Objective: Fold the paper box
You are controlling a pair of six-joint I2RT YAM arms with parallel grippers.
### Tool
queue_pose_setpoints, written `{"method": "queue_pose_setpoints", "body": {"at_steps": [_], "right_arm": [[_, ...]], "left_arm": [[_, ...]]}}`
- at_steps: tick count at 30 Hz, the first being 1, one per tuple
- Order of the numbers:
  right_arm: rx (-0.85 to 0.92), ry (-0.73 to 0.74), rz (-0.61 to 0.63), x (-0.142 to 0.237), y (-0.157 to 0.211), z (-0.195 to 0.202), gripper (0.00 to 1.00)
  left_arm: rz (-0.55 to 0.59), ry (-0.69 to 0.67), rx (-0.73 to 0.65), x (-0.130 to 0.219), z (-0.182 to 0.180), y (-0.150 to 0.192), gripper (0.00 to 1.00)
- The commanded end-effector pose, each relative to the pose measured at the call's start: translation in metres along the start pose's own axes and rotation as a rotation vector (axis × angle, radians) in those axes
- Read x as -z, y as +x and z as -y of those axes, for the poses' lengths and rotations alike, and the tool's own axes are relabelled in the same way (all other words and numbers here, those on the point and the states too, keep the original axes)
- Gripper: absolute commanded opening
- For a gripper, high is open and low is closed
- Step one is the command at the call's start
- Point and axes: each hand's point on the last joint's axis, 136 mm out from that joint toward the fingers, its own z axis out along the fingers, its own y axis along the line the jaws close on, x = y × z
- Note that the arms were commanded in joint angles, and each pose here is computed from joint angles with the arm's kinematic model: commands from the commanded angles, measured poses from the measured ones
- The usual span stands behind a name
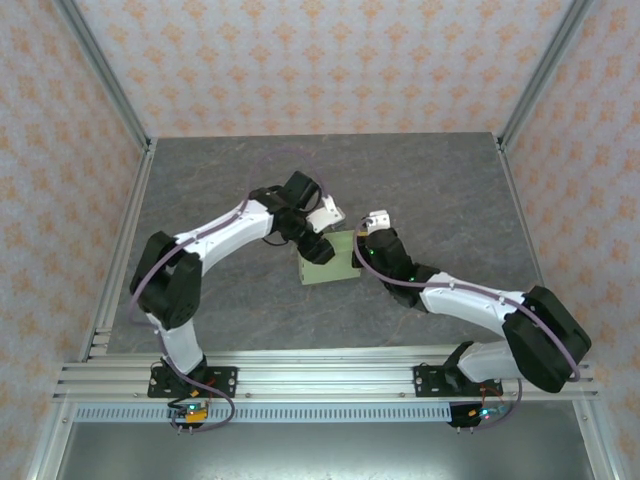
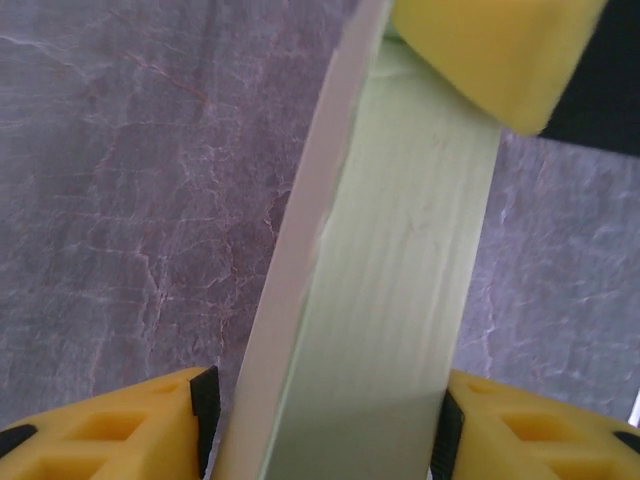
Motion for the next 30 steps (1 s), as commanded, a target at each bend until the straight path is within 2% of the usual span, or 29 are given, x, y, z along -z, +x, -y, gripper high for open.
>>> {"method": "queue_pose_setpoints", "body": {"at_steps": [1, 5, 7, 11, 16, 19, 22, 24, 26, 30], "right_arm": [[-0.002, 0.08, 0.063, 0.01, -0.004, 0.008, 0.0], [0.021, 0.116, 0.1, 0.017, -0.008, 0.007, 0.0], [0.021, 0.132, 0.112, 0.02, -0.01, 0.009, 0.0], [0.029, 0.151, 0.125, 0.02, -0.012, 0.012, 0.0], [0.019, 0.157, 0.129, 0.019, -0.01, 0.014, 0.0], [0.028, 0.166, 0.124, 0.018, -0.006, 0.016, 0.0], [0.046, 0.178, 0.12, 0.017, -0.004, 0.018, 0.0], [0.051, 0.176, 0.115, 0.016, -0.004, 0.017, 0.0], [0.056, 0.166, 0.106, 0.014, -0.003, 0.014, 0.0], [0.059, 0.158, 0.093, 0.012, -0.002, 0.011, 0.0]], "left_arm": [[0.286, -0.112, 0.159, 0.054, -0.017, -0.046, 0.6], [0.453, -0.224, 0.287, 0.086, -0.026, -0.038, 0.66], [0.484, -0.281, 0.325, 0.094, -0.03, -0.026, 0.67], [0.476, -0.346, 0.388, 0.092, -0.041, 0.001, 0.68], [0.417, -0.315, 0.48, 0.07, -0.043, 0.019, 0.62], [0.438, -0.382, 0.449, 0.075, -0.053, 0.017, 0.62], [0.483, -0.467, 0.382, 0.092, -0.07, 0.0, 0.66], [0.486, -0.46, 0.383, 0.092, -0.083, -0.011, 0.68], [0.473, -0.446, 0.456, 0.087, -0.103, -0.017, 0.66], [0.501, -0.352, 0.499, 0.072, -0.113, -0.035, 0.63]]}}
